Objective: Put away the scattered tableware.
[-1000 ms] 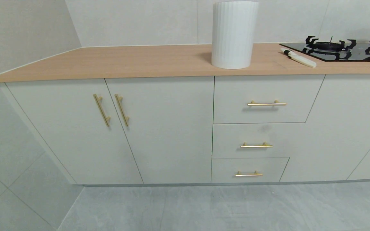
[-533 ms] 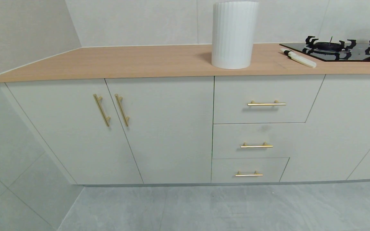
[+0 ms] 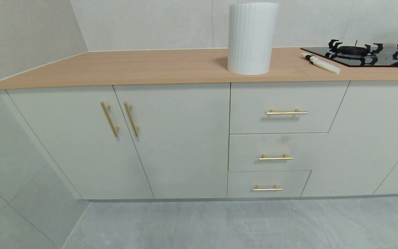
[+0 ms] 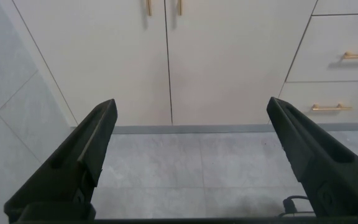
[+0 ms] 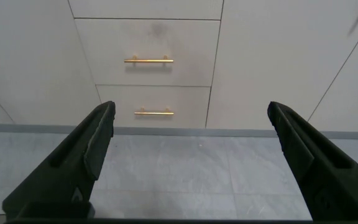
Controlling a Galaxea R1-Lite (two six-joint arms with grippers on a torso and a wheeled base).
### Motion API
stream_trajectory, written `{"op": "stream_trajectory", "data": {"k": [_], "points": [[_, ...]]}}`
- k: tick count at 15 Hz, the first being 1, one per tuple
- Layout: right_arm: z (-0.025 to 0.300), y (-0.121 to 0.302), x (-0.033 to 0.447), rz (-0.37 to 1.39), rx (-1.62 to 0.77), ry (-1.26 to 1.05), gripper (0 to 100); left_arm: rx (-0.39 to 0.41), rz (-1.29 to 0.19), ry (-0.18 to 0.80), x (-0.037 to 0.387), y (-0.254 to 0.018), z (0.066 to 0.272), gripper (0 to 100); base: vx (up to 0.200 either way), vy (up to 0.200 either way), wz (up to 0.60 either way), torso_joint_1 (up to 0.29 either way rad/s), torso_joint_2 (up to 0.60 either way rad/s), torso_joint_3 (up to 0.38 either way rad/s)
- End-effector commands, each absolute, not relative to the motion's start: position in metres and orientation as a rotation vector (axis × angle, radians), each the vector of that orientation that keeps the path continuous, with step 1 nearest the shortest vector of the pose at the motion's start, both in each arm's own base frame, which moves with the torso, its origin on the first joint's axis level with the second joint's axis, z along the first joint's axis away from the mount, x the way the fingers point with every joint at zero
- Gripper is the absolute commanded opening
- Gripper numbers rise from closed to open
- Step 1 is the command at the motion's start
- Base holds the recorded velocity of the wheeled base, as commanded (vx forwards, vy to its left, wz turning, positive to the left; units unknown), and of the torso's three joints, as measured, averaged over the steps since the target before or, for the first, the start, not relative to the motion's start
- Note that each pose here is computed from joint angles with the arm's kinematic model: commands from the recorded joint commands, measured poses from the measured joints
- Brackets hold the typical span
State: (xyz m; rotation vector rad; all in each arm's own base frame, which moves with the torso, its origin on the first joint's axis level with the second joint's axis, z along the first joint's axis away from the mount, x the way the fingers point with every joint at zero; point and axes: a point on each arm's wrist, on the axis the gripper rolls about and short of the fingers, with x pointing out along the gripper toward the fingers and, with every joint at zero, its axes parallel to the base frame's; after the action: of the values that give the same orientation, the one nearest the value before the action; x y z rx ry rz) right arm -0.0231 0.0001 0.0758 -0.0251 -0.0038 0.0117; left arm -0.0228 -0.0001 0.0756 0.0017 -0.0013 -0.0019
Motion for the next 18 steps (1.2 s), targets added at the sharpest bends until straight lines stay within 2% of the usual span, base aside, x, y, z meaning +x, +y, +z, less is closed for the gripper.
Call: {"op": "stream_trajectory", "data": {"k": [1, 18], "points": [[0.0757, 0.0001, -0.0229, 0.012, -0.025, 0.000, 100, 0.002, -0.002, -0.002, -0.0228, -0.0001, 0.0756, 100, 0.200, 0.000, 0.00, 0.002, -0.01, -0.002], [0.0757, 0.0002, -0.0229, 0.014, -0.025, 0.000, 100, 0.002, -0.002, -0.002, -0.0228, -0.0001, 0.0756, 100, 0.200, 0.000, 0.00, 0.003, 0.00, 0.003]]}}
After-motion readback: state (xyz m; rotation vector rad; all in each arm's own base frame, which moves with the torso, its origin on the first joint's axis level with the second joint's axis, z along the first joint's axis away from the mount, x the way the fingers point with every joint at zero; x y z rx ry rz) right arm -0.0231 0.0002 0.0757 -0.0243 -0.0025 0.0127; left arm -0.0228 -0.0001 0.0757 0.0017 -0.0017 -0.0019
